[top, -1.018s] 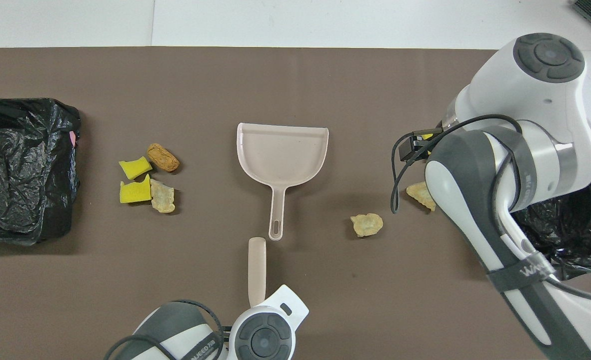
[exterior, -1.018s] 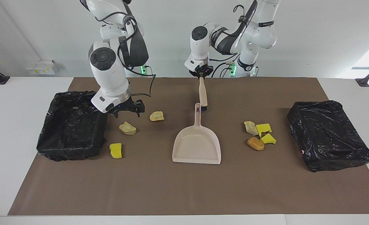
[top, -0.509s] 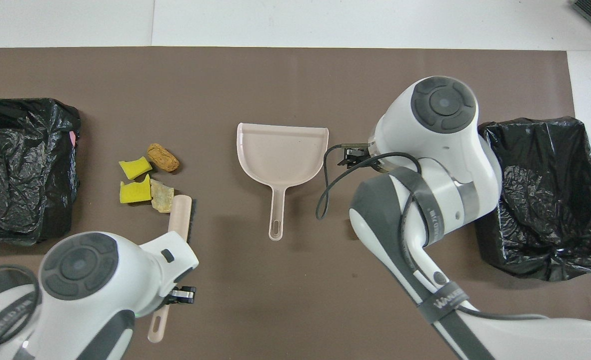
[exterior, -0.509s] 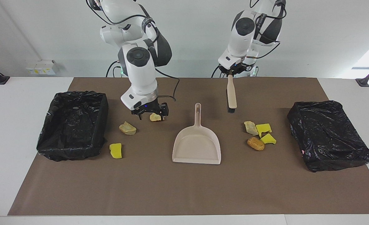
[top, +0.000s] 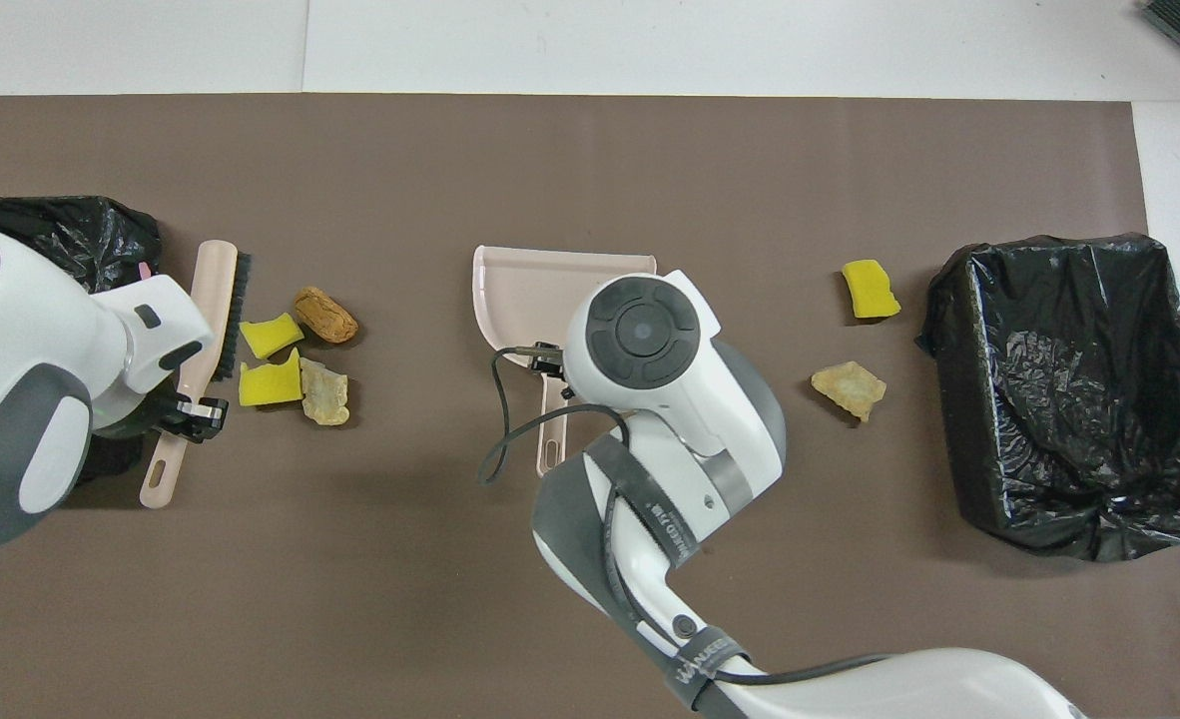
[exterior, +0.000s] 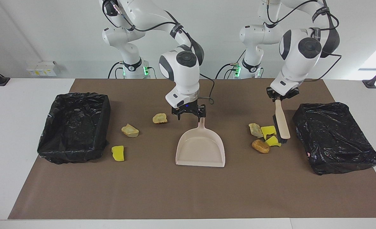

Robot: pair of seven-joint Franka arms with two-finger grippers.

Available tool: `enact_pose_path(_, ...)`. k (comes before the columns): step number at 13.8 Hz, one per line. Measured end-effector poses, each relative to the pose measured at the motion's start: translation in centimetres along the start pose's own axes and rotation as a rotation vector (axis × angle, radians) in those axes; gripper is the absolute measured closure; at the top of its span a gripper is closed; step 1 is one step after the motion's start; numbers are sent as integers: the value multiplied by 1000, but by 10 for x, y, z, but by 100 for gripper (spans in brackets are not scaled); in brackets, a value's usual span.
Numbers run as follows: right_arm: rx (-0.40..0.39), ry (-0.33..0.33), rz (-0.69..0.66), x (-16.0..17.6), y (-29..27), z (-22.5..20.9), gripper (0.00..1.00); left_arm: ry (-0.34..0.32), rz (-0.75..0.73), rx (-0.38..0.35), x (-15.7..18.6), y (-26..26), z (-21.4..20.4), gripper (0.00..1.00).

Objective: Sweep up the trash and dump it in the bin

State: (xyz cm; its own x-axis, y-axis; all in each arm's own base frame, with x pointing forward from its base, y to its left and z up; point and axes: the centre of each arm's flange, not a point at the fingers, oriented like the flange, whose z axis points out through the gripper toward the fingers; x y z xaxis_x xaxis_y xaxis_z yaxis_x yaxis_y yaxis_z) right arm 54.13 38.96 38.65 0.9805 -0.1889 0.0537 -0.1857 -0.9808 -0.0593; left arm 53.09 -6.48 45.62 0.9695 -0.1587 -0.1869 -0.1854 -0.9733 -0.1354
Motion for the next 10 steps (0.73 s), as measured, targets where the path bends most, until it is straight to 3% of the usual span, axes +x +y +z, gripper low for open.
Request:
enact_pose_path(3, -22, -4, -29, -23, -24, 33, 0, 15, 23, 27, 39, -13, 31, 74)
enact_pose_path(6, -36, -11, -36, -27, -22, 39, 4, 11, 40, 21, 53, -9, 57, 74)
enact_pose_path(8, -55, -22, -42, -32, -20, 40, 20, 5, 53, 18, 51, -9, 70, 74)
enact_pose_path(9, -70, -32, -51, -38, -21, 40, 20, 2, 57, 17, 48, -10, 77, 74)
enact_pose_path(10, -83, -39, -61, -44, -23, 39, 28, 3, 60, 16, 44, -9, 84, 74)
